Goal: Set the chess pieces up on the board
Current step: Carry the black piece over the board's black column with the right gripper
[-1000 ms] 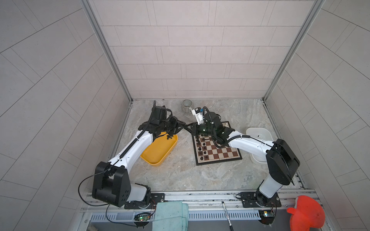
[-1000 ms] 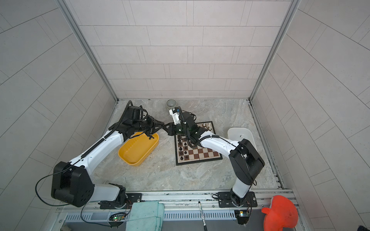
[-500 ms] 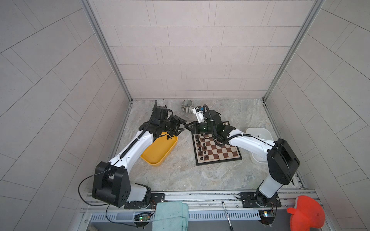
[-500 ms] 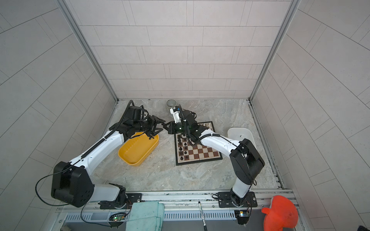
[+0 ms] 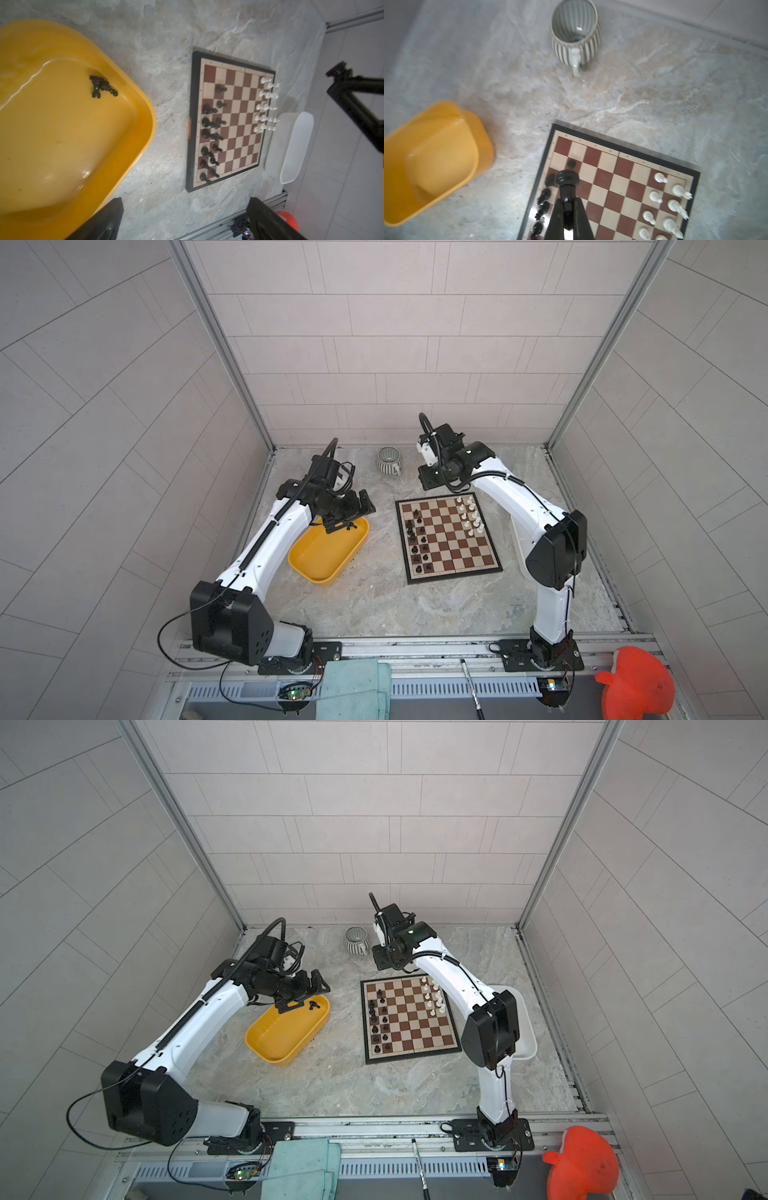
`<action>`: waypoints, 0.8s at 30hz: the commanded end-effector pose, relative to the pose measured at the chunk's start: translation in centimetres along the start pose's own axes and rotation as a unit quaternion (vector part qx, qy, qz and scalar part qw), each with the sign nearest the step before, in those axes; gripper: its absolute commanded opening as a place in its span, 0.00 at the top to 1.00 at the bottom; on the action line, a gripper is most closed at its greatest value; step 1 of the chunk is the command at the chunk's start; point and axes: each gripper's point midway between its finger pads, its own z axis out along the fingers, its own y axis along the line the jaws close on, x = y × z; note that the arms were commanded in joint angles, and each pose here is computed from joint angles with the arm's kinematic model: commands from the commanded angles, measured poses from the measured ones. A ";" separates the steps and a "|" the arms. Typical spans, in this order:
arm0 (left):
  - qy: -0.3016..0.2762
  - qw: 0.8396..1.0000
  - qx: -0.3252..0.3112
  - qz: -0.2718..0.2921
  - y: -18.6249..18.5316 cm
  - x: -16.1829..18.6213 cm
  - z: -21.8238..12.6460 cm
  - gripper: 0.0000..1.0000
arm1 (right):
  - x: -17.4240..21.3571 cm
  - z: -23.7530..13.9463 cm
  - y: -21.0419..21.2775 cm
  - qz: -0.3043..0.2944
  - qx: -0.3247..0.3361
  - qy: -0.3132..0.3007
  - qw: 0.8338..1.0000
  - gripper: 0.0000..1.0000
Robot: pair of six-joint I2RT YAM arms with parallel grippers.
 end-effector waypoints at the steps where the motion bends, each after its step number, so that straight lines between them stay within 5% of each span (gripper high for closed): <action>1: 0.039 0.998 -0.037 0.044 2.4 2.7 0.4 0.00 | 3.9 1.6 -2.0 -0.060 0.063 0.121 0.989 1.00; 9: 0.068 0.996 -0.034 0.044 3.8 4.1 3.0 0.00 | 4.3 6.0 1.1 -0.100 0.055 0.165 0.980 1.00; 24: 0.046 0.997 -0.036 0.060 4.3 4.2 2.7 0.00 | 6.6 10.4 4.3 -0.132 0.030 0.194 0.972 1.00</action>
